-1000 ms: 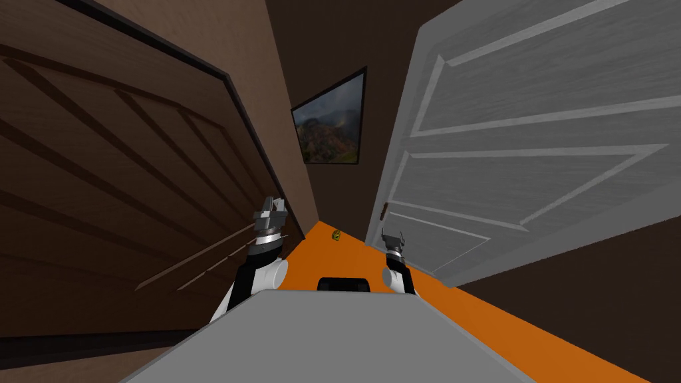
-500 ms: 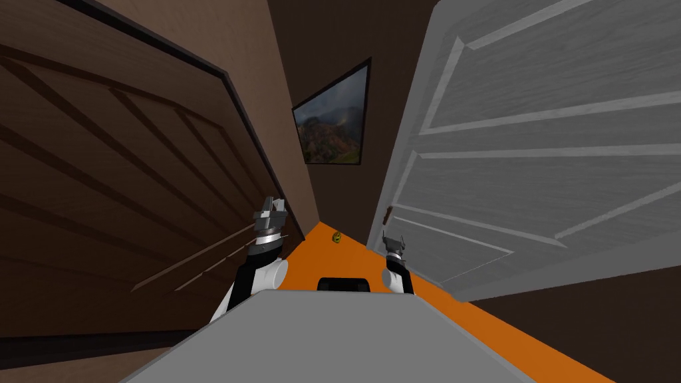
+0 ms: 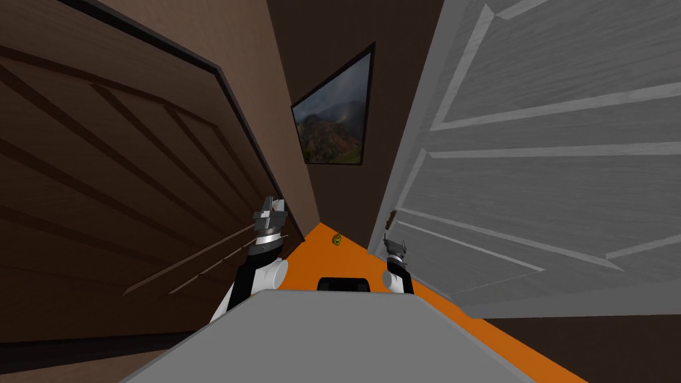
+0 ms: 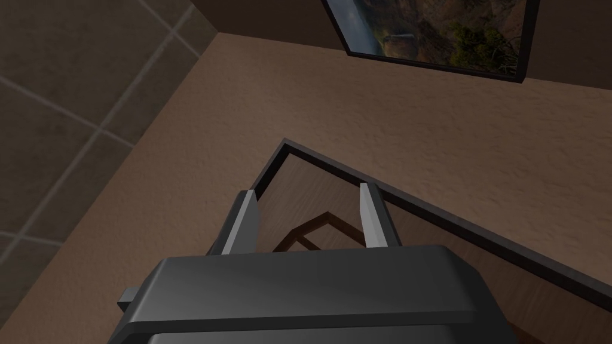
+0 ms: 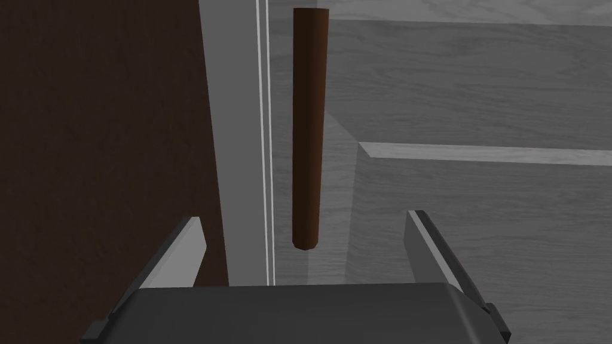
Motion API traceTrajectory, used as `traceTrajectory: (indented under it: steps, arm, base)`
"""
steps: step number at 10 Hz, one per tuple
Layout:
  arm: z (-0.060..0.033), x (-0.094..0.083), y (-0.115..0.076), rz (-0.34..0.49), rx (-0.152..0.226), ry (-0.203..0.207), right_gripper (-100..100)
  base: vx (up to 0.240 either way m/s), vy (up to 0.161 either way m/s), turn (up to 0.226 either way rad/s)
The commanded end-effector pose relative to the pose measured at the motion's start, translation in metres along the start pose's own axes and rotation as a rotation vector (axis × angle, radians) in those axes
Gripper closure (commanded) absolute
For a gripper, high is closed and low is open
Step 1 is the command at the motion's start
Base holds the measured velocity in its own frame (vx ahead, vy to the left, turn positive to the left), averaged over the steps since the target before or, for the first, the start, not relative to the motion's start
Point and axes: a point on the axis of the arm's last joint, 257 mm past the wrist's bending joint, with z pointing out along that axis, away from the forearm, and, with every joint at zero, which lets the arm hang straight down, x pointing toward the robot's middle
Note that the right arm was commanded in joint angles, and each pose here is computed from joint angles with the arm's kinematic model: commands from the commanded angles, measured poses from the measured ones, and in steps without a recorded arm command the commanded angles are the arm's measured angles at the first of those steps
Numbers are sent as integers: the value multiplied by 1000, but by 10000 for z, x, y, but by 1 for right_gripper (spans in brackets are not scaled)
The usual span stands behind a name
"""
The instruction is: Pull the door open
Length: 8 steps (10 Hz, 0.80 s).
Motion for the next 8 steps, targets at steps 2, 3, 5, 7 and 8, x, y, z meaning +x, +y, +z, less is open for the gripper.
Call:
traceTrajectory:
  steps: [2, 3, 5, 7, 8]
  arm:
    - [-25, -119, 55, 32, -17, -23, -100]
    - [-37, -171, 83, 47, -27, -34, -100]
    - [-56, -242, 123, 68, -40, -48, -100]
    - [-44, -254, 244, 61, -39, -45, -100]
    - [-42, -264, 297, 61, -40, -45, -100]
  base:
    - [56, -27, 48]
    - [82, -33, 64]
    - [79, -38, 46]
    - [77, -10, 17]
    - [200, 4, 23]
